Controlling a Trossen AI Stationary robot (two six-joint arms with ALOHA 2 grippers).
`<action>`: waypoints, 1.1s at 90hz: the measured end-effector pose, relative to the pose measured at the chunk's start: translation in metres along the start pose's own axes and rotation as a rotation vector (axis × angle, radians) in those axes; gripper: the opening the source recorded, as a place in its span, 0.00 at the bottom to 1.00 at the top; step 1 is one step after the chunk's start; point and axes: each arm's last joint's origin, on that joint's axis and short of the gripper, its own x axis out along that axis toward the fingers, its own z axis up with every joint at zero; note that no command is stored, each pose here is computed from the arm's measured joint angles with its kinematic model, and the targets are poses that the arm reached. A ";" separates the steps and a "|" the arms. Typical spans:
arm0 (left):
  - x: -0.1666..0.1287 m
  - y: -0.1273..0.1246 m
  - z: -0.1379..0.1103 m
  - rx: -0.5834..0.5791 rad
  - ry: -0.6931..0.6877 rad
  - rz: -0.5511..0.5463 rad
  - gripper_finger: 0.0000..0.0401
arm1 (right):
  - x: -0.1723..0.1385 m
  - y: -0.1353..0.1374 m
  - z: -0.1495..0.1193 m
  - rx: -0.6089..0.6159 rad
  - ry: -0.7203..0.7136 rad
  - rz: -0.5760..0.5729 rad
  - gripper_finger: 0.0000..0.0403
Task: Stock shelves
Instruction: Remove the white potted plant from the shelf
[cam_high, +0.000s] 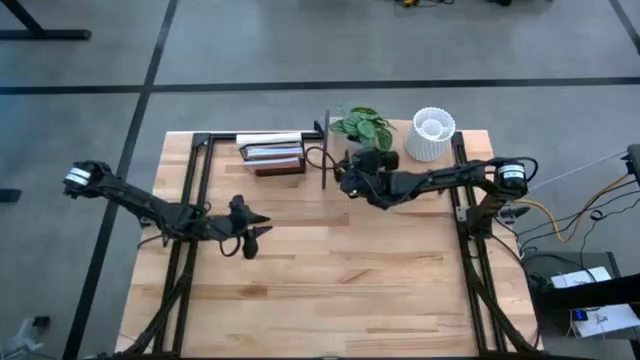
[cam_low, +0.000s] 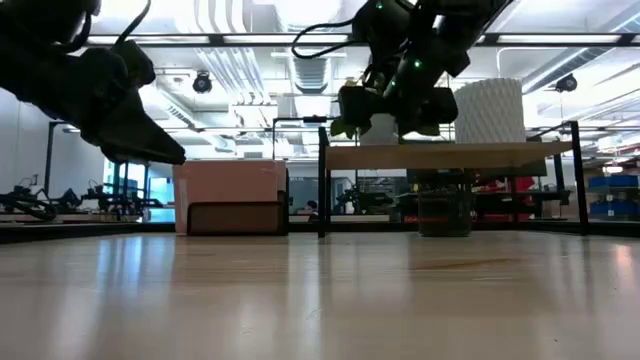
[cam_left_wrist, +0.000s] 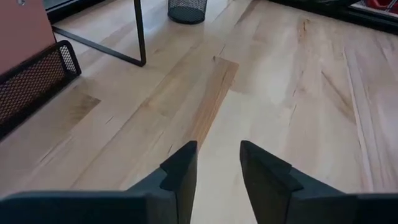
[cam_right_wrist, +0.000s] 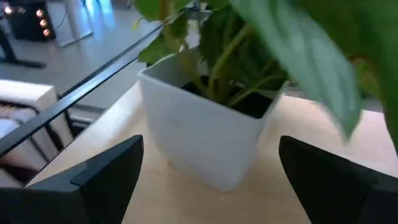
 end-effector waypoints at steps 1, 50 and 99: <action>0.000 0.000 0.000 0.000 0.000 0.000 0.26 | 0.000 0.000 0.000 0.001 0.000 -0.001 0.88; 0.010 -0.004 -0.005 0.017 0.020 0.010 0.31 | 0.004 0.006 -0.004 0.061 -0.044 -0.021 0.88; 0.011 -0.004 -0.006 0.017 0.020 0.009 0.30 | 0.007 0.019 -0.030 0.055 -0.118 -0.102 0.88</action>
